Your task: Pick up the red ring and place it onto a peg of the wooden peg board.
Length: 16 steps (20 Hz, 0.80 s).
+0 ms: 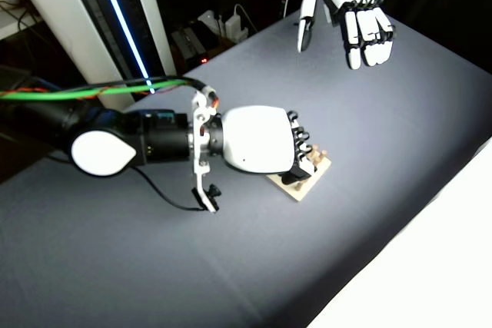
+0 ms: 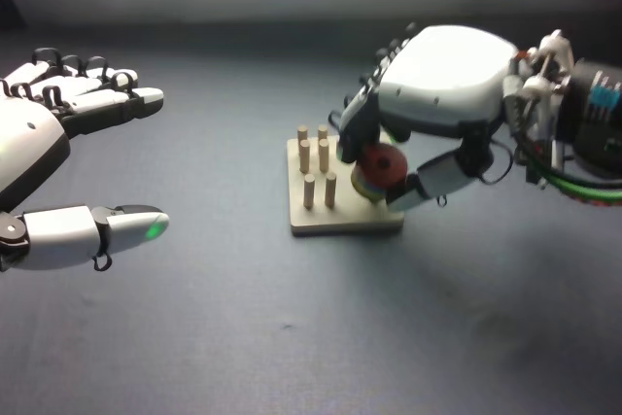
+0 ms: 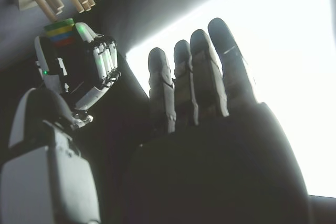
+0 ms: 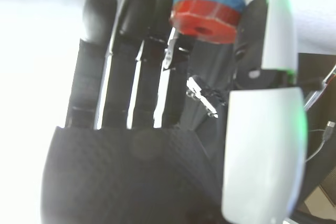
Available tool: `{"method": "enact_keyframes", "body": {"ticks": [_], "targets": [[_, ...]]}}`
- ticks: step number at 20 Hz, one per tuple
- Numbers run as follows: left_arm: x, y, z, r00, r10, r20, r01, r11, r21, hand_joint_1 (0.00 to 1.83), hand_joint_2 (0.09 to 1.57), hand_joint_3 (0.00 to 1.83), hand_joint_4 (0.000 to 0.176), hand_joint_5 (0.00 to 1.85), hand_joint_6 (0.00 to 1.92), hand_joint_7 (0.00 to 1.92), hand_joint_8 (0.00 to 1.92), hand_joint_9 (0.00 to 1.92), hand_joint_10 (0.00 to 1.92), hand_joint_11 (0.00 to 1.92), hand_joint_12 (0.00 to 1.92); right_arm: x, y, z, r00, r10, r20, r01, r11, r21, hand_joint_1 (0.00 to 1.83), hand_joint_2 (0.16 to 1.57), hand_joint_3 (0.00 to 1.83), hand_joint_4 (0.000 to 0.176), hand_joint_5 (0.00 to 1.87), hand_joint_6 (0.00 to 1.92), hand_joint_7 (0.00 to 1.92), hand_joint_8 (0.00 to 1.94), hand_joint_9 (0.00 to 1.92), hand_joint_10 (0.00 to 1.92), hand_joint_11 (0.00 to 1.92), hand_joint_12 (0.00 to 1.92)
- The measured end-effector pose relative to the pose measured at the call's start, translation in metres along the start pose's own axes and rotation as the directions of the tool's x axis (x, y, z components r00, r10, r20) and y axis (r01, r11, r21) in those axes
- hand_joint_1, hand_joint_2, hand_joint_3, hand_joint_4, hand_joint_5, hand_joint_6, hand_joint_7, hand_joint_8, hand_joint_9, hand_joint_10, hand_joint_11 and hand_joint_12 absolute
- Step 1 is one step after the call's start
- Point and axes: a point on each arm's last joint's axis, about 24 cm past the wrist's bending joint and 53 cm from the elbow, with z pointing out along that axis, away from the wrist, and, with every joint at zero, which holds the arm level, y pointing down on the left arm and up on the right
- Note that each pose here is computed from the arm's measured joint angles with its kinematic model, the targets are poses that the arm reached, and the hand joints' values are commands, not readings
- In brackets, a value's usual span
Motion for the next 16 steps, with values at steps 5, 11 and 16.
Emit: {"method": "enact_keyframes", "body": {"ticks": [5, 11, 16], "targets": [[-0.0004, 0.0003, 0.0, 1.0, -0.005, 0.002, 0.005, 1.0, -0.001, 0.58, 1.04, 0.0, 0.049, 0.39, 0.0, 0.26, 0.0, 0.24, 0.0, 0.0, 0.81, 0.0056, 0.0026, 0.0005, 1.0, -0.003, -0.013, 0.003, 1.0, -0.003, 1.39, 1.06, 0.0, 0.0, 0.97, 0.81, 1.15, 0.66, 1.06, 1.1, 0.82, 1.22], [-0.0004, 0.0, 0.0, 1.0, -0.005, 0.002, 0.005, 1.0, 0.0, 0.6, 1.05, 0.0, 0.029, 0.39, 0.0, 0.25, 0.0, 0.23, 0.0, 0.0, 0.78, 0.0068, -0.0011, 0.0002, 1.0, 0.001, -0.019, 0.0, 1.0, 0.01, 1.27, 1.09, 0.01, 0.0, 0.92, 0.99, 1.14, 0.78, 0.93, 0.68, 0.57, 1.19], [-0.0004, -0.0001, 0.0, 1.0, -0.006, 0.002, 0.006, 1.0, 0.0, 0.57, 1.05, 0.0, 0.027, 0.38, 0.0, 0.25, 0.0, 0.23, 0.0, 0.0, 0.8, 0.0101, -0.0048, -0.001, 1.0, -0.006, -0.029, 0.007, 1.0, 0.022, 1.04, 0.94, 0.0, 0.048, 0.5, 0.0, 0.57, 0.01, 0.66, 0.25, 0.3, 1.26]]}}
